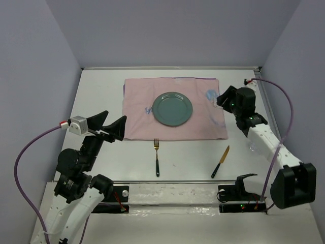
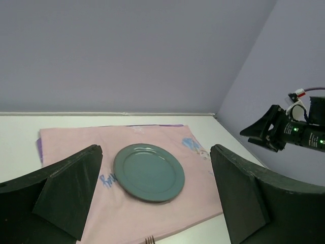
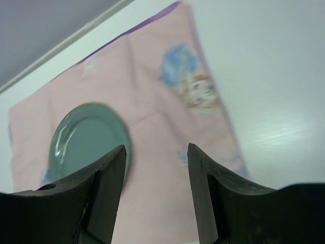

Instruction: Set the dinner table for one person

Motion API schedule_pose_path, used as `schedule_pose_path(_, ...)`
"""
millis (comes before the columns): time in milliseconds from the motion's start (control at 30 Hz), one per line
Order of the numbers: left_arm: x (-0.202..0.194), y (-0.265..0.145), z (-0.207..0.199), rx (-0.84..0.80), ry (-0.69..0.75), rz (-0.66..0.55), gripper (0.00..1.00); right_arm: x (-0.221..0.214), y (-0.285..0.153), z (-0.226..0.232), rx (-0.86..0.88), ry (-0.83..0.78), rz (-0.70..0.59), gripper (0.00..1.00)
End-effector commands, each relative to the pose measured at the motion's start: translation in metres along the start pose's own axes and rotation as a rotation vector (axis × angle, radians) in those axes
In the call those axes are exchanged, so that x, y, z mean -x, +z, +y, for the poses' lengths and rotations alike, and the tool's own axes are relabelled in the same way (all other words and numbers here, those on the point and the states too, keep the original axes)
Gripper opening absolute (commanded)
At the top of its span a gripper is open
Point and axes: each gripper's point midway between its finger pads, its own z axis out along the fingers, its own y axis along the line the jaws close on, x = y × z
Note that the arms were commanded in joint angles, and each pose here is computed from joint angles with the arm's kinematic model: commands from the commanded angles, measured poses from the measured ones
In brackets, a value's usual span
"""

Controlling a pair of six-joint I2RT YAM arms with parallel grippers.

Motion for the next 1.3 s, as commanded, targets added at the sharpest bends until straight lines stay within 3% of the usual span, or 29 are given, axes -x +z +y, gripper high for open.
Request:
schedule_pose_path(0,0.014,-0.009,-0.019,-0.088,-0.010,-0.041,0.99,0.020,-0.055,-0.106,-0.435,-0.048,-0.076,0.57)
schedule_pose_path(333,0.023,-0.024,-0.034,-0.152,-0.049,-0.055,0.99,-0.001,-0.101,-0.203,-0.715,0.085,-0.009,0.56)
schedule_pose_path(733,0.034,-0.037,-0.040,-0.198,-0.068,-0.089,0.99,-0.027,-0.085,-0.224,-0.787,0.119,0.060,0.50)
schedule_pose_path(900,0.034,-0.038,-0.041,-0.205,-0.069,-0.088,0.99,-0.034,-0.073,-0.229,-0.804,0.125,0.098,0.35)
schedule_pose_path(967,0.034,-0.038,-0.042,-0.207,-0.068,-0.086,0.99,-0.031,-0.073,-0.227,-0.799,0.128,0.090,0.21)
schedule_pose_path(1033,0.034,-0.038,-0.042,-0.207,-0.068,-0.087,0.99,-0.025,-0.074,-0.228,-0.809,0.119,0.071,0.13)
schedule_pose_path(1067,0.034,-0.038,-0.041,-0.205,-0.067,-0.088,0.99,-0.021,-0.075,-0.228,-0.813,0.107,0.063,0.01)
schedule_pose_path(1267,0.033,-0.037,-0.042,-0.204,-0.065,-0.081,0.99,0.013,-0.081,-0.220,-0.800,0.006,0.020,0.00)
